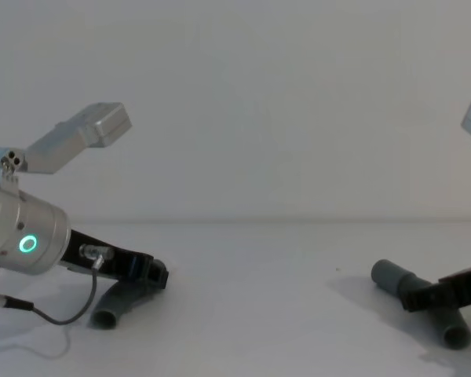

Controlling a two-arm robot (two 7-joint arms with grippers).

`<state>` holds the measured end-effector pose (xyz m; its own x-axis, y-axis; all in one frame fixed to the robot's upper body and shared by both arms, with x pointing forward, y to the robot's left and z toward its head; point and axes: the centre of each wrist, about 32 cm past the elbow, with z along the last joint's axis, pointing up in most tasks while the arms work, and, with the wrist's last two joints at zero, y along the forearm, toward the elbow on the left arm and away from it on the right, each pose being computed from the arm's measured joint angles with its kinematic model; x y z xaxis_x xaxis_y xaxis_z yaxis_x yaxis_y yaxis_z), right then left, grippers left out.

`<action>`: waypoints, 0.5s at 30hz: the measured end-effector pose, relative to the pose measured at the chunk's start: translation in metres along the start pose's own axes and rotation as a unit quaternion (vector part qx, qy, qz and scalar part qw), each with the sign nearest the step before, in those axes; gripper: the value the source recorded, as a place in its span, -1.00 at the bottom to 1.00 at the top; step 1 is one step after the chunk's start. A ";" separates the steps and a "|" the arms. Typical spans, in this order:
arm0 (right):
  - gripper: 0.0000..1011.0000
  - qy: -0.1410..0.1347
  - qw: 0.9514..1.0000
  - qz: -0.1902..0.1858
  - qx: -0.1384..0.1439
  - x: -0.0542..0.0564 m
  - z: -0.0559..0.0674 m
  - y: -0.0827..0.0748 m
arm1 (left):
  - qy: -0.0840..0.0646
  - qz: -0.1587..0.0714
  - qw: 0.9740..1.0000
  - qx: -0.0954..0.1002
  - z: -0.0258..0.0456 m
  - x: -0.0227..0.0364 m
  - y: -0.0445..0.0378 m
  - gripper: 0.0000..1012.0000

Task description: Use both hands to pick up one end of the pipe from the table, align the ends, and insert them.

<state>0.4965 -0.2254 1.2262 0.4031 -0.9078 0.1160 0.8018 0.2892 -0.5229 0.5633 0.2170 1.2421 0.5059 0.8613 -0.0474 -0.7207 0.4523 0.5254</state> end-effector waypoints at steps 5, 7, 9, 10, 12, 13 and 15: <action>0.99 0.002 1.000 -0.003 -0.005 -0.001 0.000 0.001 | 0.000 0.000 1.000 0.000 0.0000 0.0000 0.0000 -0.35; 0.99 0.002 1.000 -0.004 -0.006 -0.002 0.000 0.002 | 0.000 0.000 1.000 0.000 0.0000 0.0000 0.0000 -0.35; 0.99 0.003 1.000 -0.005 -0.007 -0.002 0.000 0.002 | 0.000 0.000 1.000 0.000 0.0000 0.0000 0.0000 -0.35; 0.99 0.003 1.000 -0.005 -0.007 -0.002 0.000 0.002 | 0.000 0.000 1.000 0.000 0.0000 0.0000 0.0000 -0.35; 0.98 0.003 1.000 -0.006 -0.008 -0.003 0.000 0.002 | 0.000 0.000 1.000 0.000 0.0000 0.0000 0.0000 -0.35; 0.98 0.003 1.000 -0.007 -0.008 -0.003 0.000 0.002 | 0.000 0.000 1.000 0.000 0.0000 0.0000 0.0000 -0.35; 0.98 0.003 1.000 -0.008 -0.009 -0.004 0.000 0.003 | 0.000 0.000 1.000 0.000 0.0000 0.0000 0.0000 -0.35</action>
<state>0.4968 -0.2209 1.2242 0.3881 -0.9138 0.1195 0.7998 0.2696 -0.5363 0.5633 0.2170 1.2421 0.5060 0.8613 -0.0473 -0.7207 0.4523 0.5254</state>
